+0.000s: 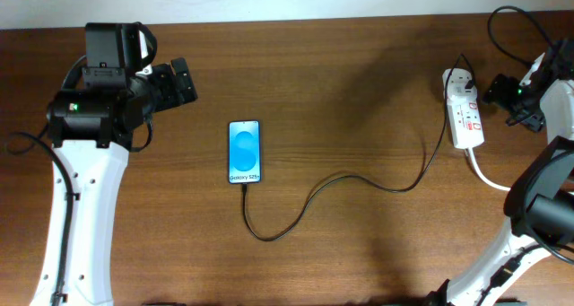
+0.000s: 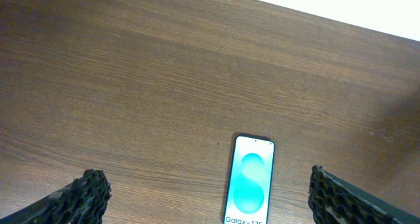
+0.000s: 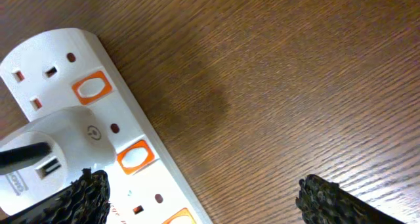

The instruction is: Plug charger to phone and switch on socket

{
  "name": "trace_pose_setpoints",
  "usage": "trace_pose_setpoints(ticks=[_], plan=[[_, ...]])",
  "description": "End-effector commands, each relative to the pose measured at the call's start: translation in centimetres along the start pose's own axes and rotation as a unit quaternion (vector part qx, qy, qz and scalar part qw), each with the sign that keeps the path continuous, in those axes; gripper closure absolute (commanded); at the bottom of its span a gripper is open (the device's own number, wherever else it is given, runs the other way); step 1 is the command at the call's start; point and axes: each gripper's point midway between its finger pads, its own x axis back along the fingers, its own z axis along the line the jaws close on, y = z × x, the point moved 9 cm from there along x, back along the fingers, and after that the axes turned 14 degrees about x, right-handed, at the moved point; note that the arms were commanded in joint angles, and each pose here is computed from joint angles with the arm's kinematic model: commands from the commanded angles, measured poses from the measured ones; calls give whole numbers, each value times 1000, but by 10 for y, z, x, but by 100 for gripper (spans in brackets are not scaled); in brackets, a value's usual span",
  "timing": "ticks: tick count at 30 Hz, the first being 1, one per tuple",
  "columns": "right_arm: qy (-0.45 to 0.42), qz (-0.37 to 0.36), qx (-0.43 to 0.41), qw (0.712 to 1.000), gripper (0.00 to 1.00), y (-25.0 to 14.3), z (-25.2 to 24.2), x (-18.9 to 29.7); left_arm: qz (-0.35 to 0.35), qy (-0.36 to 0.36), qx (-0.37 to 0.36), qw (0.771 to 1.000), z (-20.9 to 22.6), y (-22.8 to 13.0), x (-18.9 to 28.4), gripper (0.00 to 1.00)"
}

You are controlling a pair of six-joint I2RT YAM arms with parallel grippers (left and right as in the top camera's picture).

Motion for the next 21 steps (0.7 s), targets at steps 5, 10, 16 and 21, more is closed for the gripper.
trace_pose_setpoints(ticks=[5,10,16,21], plan=[[14,16,-11,1000,6,-6,3,-20,-10,3,0,1000,2,3,4,0],[15,35,-10,999,6,-12,3,-35,-10,3,0,1000,2,3,4,1],[15,35,1,999,6,-12,2,-36,-10,3,0,1000,2,3,4,1],[16,40,16,999,6,-14,2,-42,-10,3,0,1000,2,3,4,1]])
